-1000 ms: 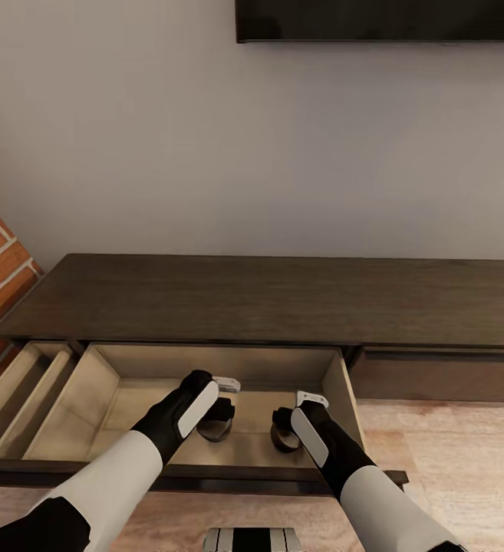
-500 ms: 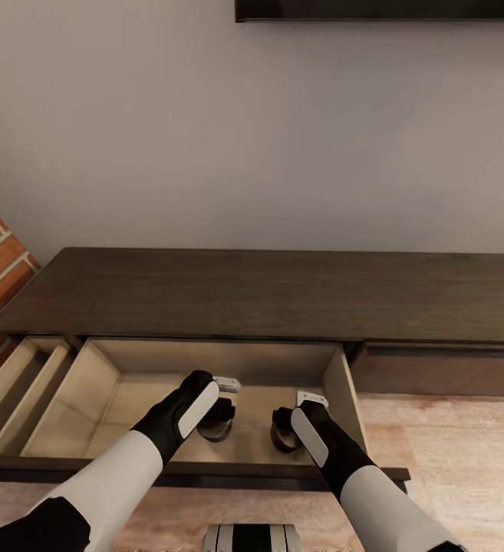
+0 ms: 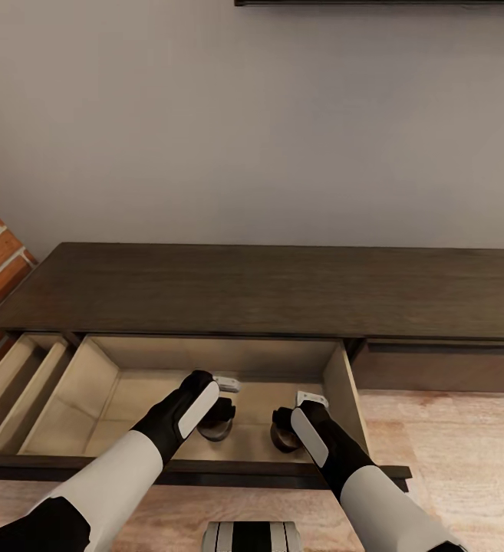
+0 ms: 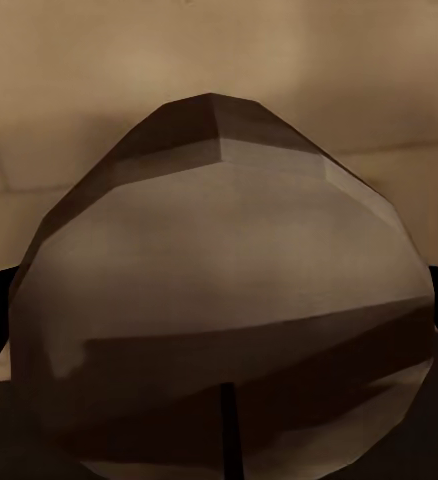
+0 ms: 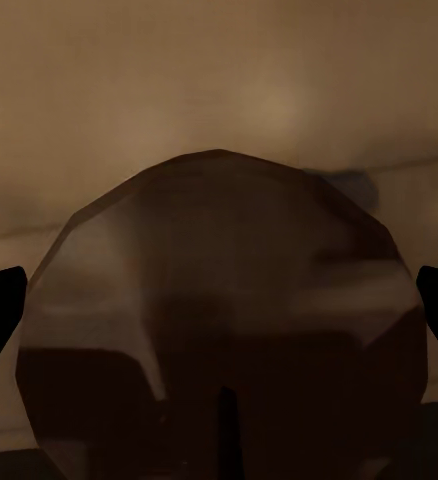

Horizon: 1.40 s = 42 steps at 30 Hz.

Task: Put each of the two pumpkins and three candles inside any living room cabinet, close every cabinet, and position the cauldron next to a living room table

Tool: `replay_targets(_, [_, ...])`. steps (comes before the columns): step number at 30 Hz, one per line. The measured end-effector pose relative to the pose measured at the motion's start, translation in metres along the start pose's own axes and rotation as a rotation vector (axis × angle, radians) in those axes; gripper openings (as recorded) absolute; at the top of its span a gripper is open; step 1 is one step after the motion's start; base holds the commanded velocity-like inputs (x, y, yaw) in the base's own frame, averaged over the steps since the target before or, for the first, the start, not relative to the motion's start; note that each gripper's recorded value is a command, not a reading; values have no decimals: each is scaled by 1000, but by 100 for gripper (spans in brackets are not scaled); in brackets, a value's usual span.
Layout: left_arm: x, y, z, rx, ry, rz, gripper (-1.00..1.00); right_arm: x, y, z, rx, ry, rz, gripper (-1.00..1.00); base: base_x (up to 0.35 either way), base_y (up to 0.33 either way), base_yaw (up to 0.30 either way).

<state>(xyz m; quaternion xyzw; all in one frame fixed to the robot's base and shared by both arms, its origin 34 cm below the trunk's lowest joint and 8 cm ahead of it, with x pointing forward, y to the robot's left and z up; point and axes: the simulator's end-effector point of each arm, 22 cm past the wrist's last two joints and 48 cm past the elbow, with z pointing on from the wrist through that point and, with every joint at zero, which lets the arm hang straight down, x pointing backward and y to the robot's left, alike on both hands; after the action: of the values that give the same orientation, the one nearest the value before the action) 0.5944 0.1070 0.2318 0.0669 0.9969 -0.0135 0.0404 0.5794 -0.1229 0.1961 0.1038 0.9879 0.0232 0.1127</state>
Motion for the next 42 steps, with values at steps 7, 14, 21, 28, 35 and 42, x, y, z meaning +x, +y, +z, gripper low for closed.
replay_targets(7, [0,0,0,1,-2,-1,-100,0,0,0,-1,1,1,100,0,0,0])
replay_targets(14, [0,0,0,1,-2,-2,-100,0,0,0,-1,1,2,100,0,0,0])
replay_targets(21, [0,1,0,0,-1,-2,-100,0,0,0,-1,1,3,100,0,0,0])
replay_targets(28, [1,2,1,0,1,-4,-100,0,0,0,-1,1,3,100,0,0,0])
replay_targets(35, [1,3,1,-1,2,-4,100,0,0,0,-1,1,3,100,0,0,0])
replay_targets(42, [1,3,1,-1,1,-5,100,0,0,0,-1,1,3,100,0,0,0])
